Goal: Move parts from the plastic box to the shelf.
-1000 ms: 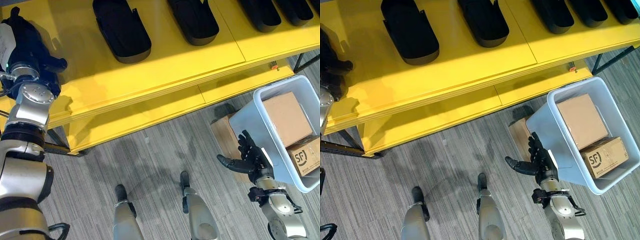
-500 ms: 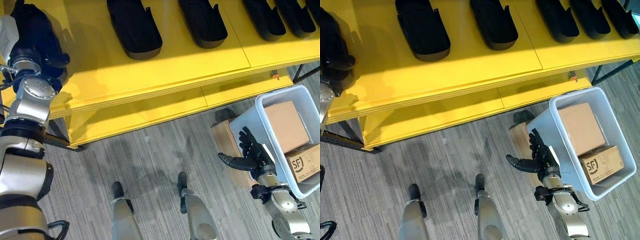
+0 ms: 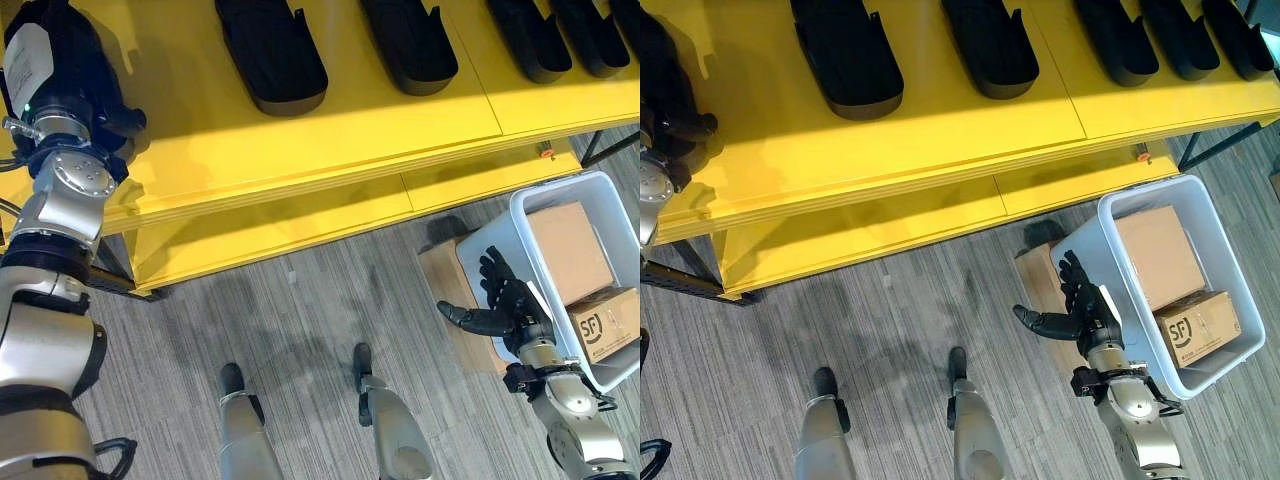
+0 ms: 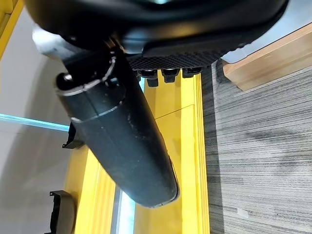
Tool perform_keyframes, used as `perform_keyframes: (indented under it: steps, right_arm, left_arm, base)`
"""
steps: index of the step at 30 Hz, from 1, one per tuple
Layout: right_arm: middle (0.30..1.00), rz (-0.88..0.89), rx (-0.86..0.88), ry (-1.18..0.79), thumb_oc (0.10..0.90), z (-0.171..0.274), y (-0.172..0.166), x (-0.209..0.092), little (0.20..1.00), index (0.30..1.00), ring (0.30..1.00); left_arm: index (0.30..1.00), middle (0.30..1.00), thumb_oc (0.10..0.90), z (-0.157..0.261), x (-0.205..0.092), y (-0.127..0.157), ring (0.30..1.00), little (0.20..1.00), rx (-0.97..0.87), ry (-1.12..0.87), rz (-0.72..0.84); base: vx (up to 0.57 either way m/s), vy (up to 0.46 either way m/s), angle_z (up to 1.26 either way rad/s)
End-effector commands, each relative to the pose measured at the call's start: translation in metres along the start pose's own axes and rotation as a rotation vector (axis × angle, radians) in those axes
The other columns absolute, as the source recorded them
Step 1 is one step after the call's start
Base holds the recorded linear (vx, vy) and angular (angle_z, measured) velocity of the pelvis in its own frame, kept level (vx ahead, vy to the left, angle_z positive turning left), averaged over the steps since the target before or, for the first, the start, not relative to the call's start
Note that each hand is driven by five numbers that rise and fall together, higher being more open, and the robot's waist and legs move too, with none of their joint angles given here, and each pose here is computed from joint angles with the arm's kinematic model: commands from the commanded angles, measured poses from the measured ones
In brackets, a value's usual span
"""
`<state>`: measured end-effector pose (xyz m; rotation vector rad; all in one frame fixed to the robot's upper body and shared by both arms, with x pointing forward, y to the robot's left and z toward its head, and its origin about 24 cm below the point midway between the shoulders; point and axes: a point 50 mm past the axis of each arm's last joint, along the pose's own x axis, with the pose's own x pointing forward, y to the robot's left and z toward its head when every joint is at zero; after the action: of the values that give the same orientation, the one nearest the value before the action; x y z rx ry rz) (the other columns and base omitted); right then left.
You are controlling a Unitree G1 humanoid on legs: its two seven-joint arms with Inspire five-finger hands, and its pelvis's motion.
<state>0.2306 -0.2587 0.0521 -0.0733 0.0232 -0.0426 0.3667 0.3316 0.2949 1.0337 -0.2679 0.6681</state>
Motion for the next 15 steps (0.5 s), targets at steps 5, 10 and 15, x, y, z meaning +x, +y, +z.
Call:
perform_keyframes:
  steps: [5, 10, 15]
  right_arm:
    - [1.000, -0.081, -0.113, -0.232, 0.900, 0.0536, -0.0345, 0.0028, 1.000, 1.000, 1.000]
    - [1.000, -0.085, -0.120, -0.238, 0.900, 0.0558, -0.0372, 0.0018, 1.000, 1.000, 1.000]
    - [1.000, -0.091, -0.121, -0.238, 0.900, 0.0562, -0.0391, 0.0004, 1.000, 1.000, 1.000]
  left_arm:
    - [1.000, 1.000, 0.900, 0.0340, 0.0208, 0.0574, 1.000, 1.000, 0.177, -0.150, 0.129]
    - [1.000, 1.000, 0.900, 0.0329, 0.0206, 0.0551, 1.000, 1.000, 0.265, -0.160, 0.090]
    - [1.000, 1.000, 0.900, 0.0269, 0.0188, 0.0486, 1.000, 1.000, 0.296, -0.147, 0.054]
  base:
    - [0.00, 0.015, -0.02]
    - [0.00, 0.000, 0.00]
    - [0.04, 0.009, -0.02]
